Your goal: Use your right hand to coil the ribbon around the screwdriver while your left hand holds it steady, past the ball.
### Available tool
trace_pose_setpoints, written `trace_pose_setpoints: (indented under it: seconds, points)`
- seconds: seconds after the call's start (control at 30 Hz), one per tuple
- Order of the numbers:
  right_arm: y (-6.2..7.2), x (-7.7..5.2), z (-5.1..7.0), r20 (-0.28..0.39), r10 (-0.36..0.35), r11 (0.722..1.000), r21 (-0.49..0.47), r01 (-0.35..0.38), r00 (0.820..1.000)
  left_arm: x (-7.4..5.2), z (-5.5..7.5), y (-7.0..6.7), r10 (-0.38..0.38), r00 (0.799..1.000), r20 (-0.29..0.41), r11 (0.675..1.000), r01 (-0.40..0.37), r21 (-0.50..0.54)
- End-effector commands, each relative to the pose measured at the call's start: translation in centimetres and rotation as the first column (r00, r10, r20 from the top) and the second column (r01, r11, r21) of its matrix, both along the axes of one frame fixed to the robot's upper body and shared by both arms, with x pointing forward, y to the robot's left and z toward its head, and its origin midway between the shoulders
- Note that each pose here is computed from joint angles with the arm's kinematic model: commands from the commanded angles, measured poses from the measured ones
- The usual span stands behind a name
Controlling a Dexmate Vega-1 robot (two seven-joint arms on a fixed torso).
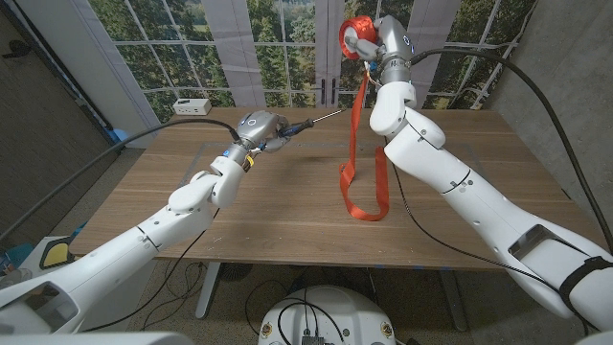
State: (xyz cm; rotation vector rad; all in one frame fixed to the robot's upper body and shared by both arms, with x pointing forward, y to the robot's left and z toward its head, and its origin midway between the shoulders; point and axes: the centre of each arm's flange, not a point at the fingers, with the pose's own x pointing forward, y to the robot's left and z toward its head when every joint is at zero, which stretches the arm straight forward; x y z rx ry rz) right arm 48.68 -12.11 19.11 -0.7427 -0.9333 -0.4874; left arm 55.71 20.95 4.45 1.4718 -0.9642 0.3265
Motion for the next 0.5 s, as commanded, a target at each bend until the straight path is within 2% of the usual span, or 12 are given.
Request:
trace_pose_setpoints:
  seconds: [0.03, 0.13, 0.33, 0.4, 0.5]
  points:
    - [1.8, -3.4, -1.5, 0.027, 0.009, 0.998, -0.059, -0.008, 1.000, 0.1, 0.3, -0.6, -0.015, 1.000, 0.014, 1.000, 0.015, 0.000]
    - [2.9, -3.8, -1.5, 0.010, 0.013, 0.996, -0.083, -0.013, 1.000, 0.1, 0.2, -0.8, -0.019, 1.000, 0.015, 1.000, 0.018, 0.005]
    - [5.1, -3.5, -1.1, -0.025, 0.026, 0.994, -0.108, -0.029, 0.999, -0.2, 0.0, -0.7, -0.017, 1.000, 0.010, 1.000, 0.017, 0.000]
    - [6.1, -3.4, -0.9, -0.047, 0.046, 0.991, -0.127, -0.052, 0.998, -0.2, -0.1, -0.7, -0.020, 1.000, 0.008, 1.000, 0.020, -0.003]
    - [7.6, -3.2, -0.6, -0.045, 0.030, 0.987, -0.158, -0.037, 0.999, -0.3, -0.2, -0.7, -0.021, 1.000, 0.009, 1.000, 0.021, -0.005]
